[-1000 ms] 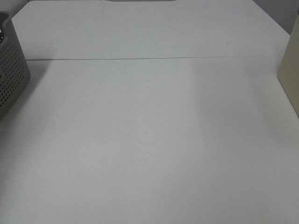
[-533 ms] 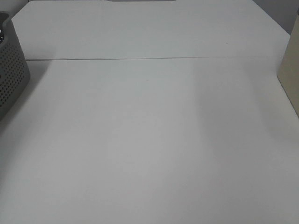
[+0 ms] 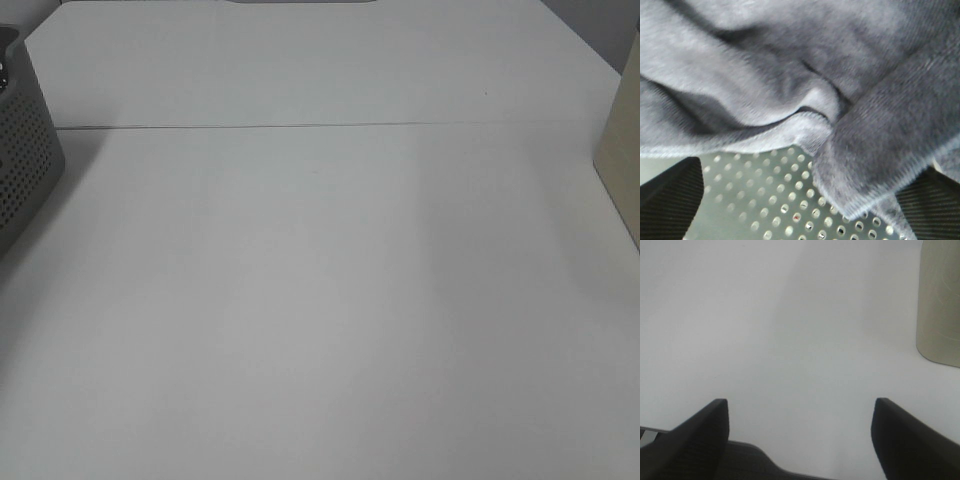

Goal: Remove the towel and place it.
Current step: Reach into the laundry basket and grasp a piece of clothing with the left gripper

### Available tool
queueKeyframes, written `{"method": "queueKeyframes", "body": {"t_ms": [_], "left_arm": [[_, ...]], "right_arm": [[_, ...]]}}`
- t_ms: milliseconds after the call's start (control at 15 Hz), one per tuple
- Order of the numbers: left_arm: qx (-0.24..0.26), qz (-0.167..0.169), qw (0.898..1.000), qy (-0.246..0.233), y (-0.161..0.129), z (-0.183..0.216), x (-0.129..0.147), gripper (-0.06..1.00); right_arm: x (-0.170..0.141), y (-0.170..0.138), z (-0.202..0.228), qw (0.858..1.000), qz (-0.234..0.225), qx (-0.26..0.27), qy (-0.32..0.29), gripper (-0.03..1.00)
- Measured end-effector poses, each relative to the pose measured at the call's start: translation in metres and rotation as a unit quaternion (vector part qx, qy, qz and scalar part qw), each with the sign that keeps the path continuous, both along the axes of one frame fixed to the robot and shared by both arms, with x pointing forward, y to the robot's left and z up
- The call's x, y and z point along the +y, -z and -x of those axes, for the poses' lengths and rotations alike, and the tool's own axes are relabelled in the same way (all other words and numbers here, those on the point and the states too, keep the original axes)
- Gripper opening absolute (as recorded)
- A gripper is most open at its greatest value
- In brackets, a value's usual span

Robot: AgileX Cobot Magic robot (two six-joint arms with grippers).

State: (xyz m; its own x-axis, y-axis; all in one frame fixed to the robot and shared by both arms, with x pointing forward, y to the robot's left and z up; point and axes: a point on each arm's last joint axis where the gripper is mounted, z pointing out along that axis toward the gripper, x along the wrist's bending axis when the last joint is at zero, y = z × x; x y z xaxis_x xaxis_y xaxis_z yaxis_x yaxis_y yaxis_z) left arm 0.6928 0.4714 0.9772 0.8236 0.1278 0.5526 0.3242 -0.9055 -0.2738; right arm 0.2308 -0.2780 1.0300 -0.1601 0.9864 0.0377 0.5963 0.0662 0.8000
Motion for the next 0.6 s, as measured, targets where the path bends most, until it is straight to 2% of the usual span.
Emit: {"method": "queueKeyframes", "body": {"t_ms": [267,467,600], "left_arm": [[0.008,0.003,1.0,0.001,0.0087,-0.0014,0.0004,0.94],[0.008,0.003,1.0,0.001,0.0087,-0.0014,0.0003,0.83],[0.007,0.006,1.0,0.0,0.0089,-0.0014,0.0,0.7]], "right_arm": [[0.0,0.0,0.0,1.0,0.0,0.0,0.0,0.76],[0.0,0.0,0.0,1.0,0.0,0.0,0.0,0.76],[0.0,0.0,0.0,1.0,0.0,0.0,0.0,0.76]]}}
